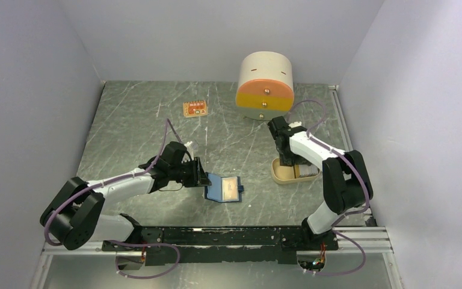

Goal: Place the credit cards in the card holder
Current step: Pick up the credit card from the storage box.

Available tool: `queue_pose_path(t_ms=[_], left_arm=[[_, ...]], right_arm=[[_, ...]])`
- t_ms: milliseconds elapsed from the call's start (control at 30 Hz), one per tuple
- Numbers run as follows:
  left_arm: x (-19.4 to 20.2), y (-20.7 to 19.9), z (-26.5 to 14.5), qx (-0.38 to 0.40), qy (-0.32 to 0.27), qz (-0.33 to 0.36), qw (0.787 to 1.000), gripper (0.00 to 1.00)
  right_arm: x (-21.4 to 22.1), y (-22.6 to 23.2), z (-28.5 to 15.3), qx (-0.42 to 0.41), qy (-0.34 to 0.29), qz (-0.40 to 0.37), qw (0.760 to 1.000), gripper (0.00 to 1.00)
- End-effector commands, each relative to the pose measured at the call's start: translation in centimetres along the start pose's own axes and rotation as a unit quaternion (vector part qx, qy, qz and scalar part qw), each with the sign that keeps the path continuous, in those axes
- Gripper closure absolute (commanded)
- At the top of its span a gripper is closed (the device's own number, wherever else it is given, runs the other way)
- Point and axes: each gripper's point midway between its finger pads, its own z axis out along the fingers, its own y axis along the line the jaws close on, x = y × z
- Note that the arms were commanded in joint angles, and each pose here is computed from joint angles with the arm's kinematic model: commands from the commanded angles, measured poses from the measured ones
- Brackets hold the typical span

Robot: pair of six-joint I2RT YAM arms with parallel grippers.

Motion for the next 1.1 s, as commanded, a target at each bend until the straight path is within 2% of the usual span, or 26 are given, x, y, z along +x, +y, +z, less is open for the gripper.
queue_pose_path(t_ms=[0, 300, 533, 1067], left_arm=[[-0.6, -0.9, -0.4, 0.021, -0.011, 0.008, 1.0, 0.65], [-0.5, -1.0, -0.5, 0.022, -0.013, 0.006, 1.0, 0.65], [-0.6, -1.0, -0.7, 0.022, -0.017, 0.005, 1.0, 0.66], [-0.6, -1.1, -0.7, 0.023, -0.019, 0.005, 1.0, 0.66]], right_arm=[[-0.9, -0.7, 0.2, 0.02, -0.002, -0.01, 1.0, 0.28], [-1.2, -1.5, 0.1, 0.028, -0.008, -0.013, 0.999, 0.4], [-0.9, -2.4, 0.3, 0.048, -0.003, -0.016, 0.999, 0.43], [-2.0, -2.5, -1.2, 0.023, -0.02, -0.006, 0.999, 0.52]])
